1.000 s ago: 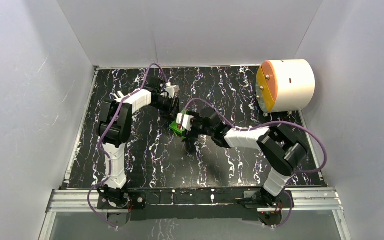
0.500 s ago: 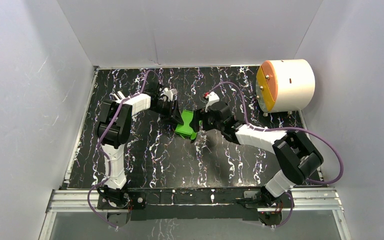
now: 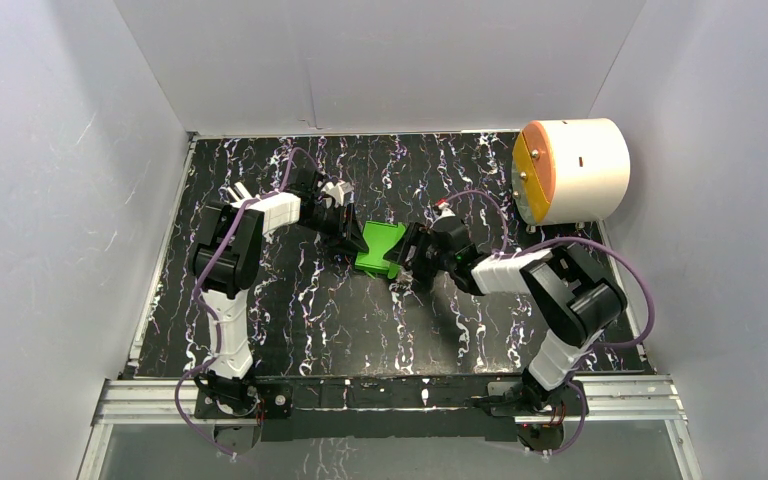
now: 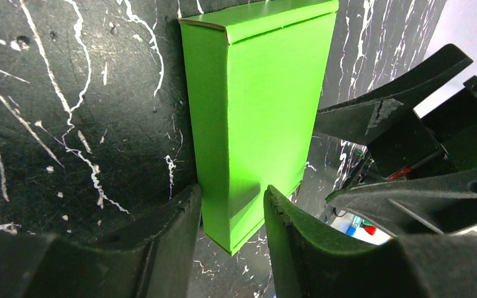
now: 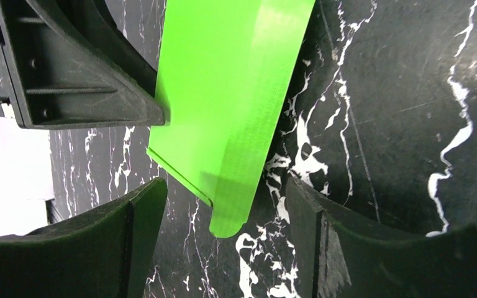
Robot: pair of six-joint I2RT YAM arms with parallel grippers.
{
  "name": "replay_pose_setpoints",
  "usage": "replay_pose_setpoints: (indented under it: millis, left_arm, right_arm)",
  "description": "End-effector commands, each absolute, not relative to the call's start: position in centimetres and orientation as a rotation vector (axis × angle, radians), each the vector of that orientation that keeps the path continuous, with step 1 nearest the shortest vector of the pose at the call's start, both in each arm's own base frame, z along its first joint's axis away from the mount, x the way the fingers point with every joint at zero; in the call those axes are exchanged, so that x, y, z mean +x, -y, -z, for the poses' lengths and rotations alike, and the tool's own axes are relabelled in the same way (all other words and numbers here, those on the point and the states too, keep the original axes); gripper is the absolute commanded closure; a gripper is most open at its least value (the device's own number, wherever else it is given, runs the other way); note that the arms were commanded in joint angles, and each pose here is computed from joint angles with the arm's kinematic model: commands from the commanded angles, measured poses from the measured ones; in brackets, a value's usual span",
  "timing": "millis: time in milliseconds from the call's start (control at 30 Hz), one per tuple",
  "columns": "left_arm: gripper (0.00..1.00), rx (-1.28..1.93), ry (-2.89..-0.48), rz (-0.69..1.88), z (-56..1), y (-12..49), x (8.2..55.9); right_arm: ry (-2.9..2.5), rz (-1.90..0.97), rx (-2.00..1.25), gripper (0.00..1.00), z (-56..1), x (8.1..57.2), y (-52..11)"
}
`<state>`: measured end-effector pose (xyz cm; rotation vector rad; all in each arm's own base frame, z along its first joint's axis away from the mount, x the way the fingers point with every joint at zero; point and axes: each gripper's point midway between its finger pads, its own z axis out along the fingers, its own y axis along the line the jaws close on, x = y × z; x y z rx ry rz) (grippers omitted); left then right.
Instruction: Fold the paper box
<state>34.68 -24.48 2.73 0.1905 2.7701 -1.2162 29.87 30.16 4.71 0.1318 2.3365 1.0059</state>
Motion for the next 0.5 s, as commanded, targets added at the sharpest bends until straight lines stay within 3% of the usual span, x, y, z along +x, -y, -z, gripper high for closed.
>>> replay_pose_setpoints:
  millis: [0, 300, 467]
  left_arm:
    - [0.59, 0.129, -2.924, 1.037, 0.7, 22.4, 32.6]
    - [0.60, 0.086, -2.895, 1.205, 0.4, 23.3, 32.3]
    - [0.60, 0.052, -2.886, 1.274, 0.1, 23.6, 32.2]
  right_arm:
    - [-2.284, -1.121, 0.221, 0.22, -4.8, 30.9, -30.3]
    - [-2.280, -1.274, 0.292, 0.27, -3.7, 31.7, -31.8]
    - [-2.195, -1.388, 0.219, 0.37, -5.6, 31.9, -32.9]
